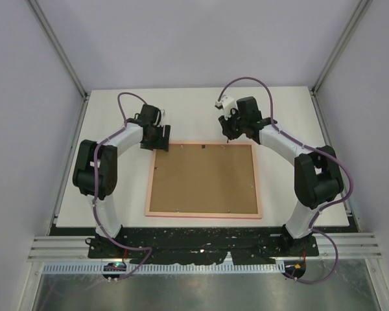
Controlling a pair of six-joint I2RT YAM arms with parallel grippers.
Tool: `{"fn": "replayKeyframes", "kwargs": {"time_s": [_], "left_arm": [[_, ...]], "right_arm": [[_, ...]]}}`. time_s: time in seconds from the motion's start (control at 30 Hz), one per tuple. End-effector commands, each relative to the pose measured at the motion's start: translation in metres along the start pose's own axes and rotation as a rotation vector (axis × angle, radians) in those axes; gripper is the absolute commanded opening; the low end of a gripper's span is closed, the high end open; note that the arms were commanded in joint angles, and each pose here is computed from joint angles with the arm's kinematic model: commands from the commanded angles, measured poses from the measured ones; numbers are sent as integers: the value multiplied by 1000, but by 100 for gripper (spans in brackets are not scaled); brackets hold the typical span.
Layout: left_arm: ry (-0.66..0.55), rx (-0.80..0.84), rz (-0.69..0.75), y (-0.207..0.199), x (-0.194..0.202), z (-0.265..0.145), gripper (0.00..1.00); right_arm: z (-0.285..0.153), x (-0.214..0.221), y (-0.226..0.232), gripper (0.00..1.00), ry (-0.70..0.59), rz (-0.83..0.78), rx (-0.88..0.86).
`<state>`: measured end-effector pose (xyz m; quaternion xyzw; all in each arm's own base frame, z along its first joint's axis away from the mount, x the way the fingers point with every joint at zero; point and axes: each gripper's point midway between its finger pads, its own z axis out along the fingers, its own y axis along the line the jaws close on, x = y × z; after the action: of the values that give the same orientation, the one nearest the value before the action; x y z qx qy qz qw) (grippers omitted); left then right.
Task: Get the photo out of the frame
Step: Release the photo frame item from the photo frame.
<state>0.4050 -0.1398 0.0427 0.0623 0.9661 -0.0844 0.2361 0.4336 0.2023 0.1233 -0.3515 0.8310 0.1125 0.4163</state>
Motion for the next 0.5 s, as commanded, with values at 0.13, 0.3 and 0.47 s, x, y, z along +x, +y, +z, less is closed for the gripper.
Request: {"fn": "replayKeyframes", "kwargs": {"time_s": [0.13, 0.3, 0.47], "left_arm": [[-30, 37, 15, -8, -16, -4, 70], [-33, 38, 14, -8, -17, -5, 71], [-30, 40, 15, -8, -16, -4, 71]], "right_arm": [[-6, -17, -7, 8, -28, -12, 22], [-2, -13, -4, 8, -17, 1, 8], [2, -9, -3, 8, -6, 4, -2]]}}
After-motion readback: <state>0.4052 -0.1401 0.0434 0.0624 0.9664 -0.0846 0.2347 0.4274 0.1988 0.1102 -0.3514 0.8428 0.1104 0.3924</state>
